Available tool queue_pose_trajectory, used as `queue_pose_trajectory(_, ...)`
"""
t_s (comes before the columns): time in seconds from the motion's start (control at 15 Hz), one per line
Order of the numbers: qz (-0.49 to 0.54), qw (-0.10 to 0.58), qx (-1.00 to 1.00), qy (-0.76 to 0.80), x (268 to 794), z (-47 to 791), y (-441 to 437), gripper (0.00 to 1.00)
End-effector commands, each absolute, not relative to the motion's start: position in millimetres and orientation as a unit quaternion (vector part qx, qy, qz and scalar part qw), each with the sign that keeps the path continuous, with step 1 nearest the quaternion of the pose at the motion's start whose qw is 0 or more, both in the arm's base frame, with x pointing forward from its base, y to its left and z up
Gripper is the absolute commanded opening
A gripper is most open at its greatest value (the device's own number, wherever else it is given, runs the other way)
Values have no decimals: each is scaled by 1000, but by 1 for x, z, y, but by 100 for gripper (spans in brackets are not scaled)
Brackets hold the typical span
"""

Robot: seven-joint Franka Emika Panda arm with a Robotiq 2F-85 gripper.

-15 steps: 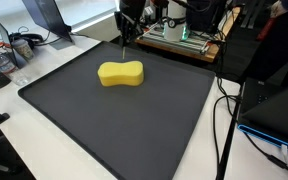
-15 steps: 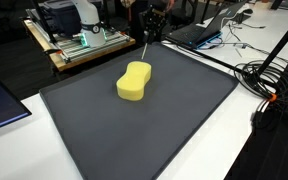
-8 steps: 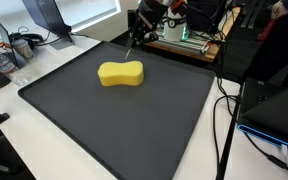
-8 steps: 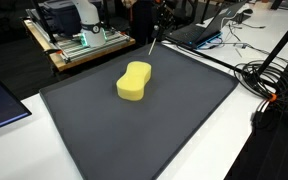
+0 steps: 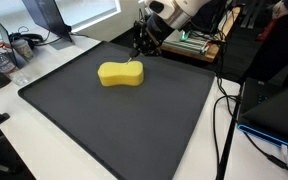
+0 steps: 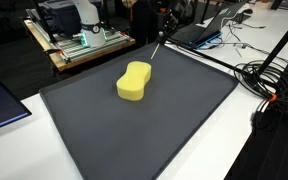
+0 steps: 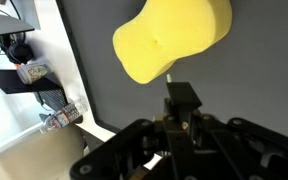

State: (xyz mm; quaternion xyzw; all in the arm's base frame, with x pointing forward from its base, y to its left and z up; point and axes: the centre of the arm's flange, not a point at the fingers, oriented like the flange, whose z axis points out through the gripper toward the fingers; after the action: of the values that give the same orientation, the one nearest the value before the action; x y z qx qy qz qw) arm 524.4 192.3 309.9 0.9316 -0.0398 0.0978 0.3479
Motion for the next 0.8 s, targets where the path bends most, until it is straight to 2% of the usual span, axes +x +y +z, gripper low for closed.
queue_pose_trajectory(0.0,100,380,919,-36,539,289,211,3)
queue_pose_trajectory(0.47,82,398,913,-26,550,256,225,3)
queue_pose_trajectory(0.73,57,367,928,-20,555,263,215,3)
